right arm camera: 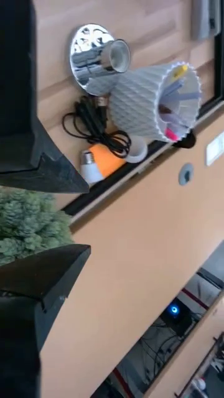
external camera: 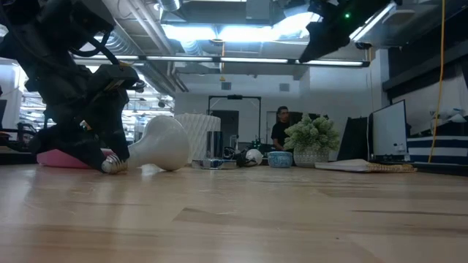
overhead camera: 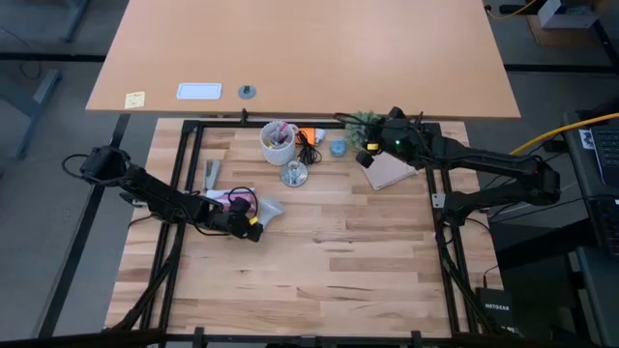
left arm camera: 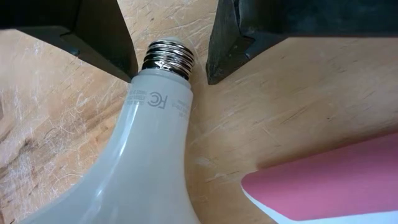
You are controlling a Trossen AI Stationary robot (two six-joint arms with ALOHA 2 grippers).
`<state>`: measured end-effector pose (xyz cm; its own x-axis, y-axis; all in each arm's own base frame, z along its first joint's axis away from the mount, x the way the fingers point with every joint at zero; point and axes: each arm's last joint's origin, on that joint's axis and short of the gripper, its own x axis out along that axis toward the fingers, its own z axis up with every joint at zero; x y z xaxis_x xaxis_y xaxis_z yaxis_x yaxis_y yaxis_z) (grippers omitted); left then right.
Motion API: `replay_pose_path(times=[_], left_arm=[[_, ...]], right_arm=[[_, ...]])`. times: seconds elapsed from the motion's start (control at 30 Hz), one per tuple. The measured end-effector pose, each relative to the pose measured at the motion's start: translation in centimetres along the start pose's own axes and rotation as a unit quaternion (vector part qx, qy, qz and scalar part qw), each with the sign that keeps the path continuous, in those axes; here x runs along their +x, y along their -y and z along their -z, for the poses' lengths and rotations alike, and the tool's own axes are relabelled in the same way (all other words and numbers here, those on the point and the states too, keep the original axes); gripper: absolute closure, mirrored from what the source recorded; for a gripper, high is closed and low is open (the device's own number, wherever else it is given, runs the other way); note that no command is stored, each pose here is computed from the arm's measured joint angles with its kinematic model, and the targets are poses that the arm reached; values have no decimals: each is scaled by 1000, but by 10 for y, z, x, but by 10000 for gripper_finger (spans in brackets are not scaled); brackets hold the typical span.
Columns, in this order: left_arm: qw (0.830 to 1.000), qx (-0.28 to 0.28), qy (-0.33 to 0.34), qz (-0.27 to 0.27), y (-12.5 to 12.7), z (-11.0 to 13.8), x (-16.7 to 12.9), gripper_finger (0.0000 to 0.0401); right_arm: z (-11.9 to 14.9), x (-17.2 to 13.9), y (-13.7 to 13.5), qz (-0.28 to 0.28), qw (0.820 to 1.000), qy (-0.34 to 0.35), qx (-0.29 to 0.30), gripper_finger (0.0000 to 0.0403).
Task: Screw lightbulb
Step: Move the silver lamp to the center
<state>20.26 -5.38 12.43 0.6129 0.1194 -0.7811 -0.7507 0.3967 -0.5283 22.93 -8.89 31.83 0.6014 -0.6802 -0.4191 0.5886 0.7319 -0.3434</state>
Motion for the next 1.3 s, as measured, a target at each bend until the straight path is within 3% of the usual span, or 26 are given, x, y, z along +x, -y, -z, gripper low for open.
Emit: replay_pose_path(times=[0.33, 0.47, 0.57, 0.67, 0.9, 1.07, 1.3], left_arm=[[1000, 0, 0, -1, 0, 0, 0, 215], [1000, 2, 0, -2, 0, 0, 0, 215], [1000, 19, -1, -2, 0, 0, 0, 215], [999, 35, 0, -3, -1, 0, 0, 215], [999, 36, 0, -4, -1, 0, 0, 215], [999, 45, 0, -4, -1, 0, 0, 215], [999, 50, 1, -4, -1, 0, 0, 215]], right_arm=[[1, 9, 21, 30, 999, 0, 12, 253], [1, 13, 27, -51, 997, 19, 46, 253], [-2, 18, 28, -135, 985, 46, 94, 253], [1, 30, 22, -188, 975, 30, 113, 253], [18, 79, -2, -232, 966, -27, 108, 253], [28, 117, -17, -237, 965, -16, 107, 253], [36, 146, -36, -345, 932, 36, 109, 253]])
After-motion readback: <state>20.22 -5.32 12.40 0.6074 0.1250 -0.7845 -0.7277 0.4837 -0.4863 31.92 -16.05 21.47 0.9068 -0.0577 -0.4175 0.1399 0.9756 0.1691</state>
